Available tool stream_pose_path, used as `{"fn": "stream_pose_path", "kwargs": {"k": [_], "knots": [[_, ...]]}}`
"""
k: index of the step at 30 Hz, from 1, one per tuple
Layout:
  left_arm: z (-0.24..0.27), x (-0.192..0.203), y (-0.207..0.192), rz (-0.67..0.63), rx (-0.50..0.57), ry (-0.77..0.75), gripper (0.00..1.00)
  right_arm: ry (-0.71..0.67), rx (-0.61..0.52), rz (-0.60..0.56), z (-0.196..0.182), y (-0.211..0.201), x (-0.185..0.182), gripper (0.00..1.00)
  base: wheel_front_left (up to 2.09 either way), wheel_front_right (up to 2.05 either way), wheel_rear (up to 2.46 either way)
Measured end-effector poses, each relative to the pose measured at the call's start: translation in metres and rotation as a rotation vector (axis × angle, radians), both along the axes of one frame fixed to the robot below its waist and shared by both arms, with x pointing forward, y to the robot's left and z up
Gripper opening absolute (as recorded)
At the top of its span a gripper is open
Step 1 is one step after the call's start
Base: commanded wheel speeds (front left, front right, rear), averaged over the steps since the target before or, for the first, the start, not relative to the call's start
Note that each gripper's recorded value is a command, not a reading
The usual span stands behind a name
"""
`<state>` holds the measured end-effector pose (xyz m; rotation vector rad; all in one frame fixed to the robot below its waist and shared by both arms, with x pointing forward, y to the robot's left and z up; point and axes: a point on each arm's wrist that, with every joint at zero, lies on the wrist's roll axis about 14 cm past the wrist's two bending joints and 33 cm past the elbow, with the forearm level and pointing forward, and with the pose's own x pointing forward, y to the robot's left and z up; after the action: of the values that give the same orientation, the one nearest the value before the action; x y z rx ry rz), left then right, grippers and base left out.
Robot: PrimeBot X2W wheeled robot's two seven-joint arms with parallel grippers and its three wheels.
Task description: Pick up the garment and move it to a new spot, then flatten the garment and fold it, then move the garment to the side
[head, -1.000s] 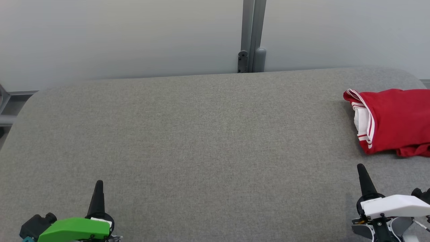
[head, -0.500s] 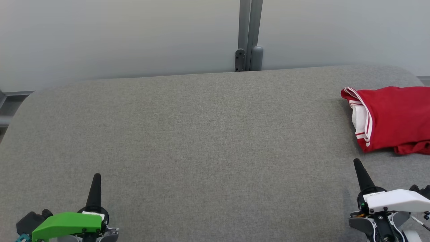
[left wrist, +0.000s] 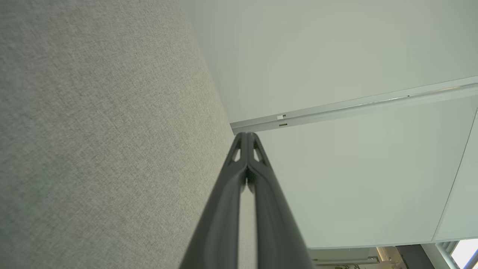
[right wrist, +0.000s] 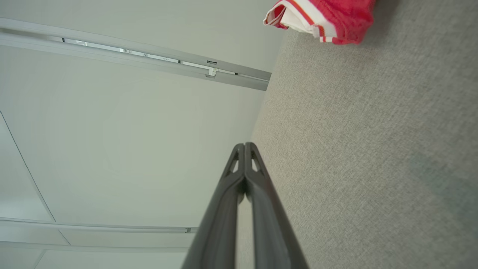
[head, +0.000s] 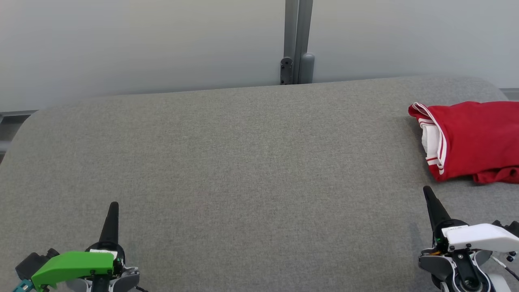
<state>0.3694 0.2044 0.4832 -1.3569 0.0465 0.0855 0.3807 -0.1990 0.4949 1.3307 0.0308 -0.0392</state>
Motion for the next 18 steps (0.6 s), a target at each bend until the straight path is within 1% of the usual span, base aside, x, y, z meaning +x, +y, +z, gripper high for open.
{"fn": "stream_pose_path", "kwargs": {"k": [18], "knots": [[0.011,0.010,-0.003,-0.015,-0.127,-0.041,0.00,-0.023,0.143,0.001,0.006,-0.001,0.005,0.00,0.00,0.00,0.00]]}}
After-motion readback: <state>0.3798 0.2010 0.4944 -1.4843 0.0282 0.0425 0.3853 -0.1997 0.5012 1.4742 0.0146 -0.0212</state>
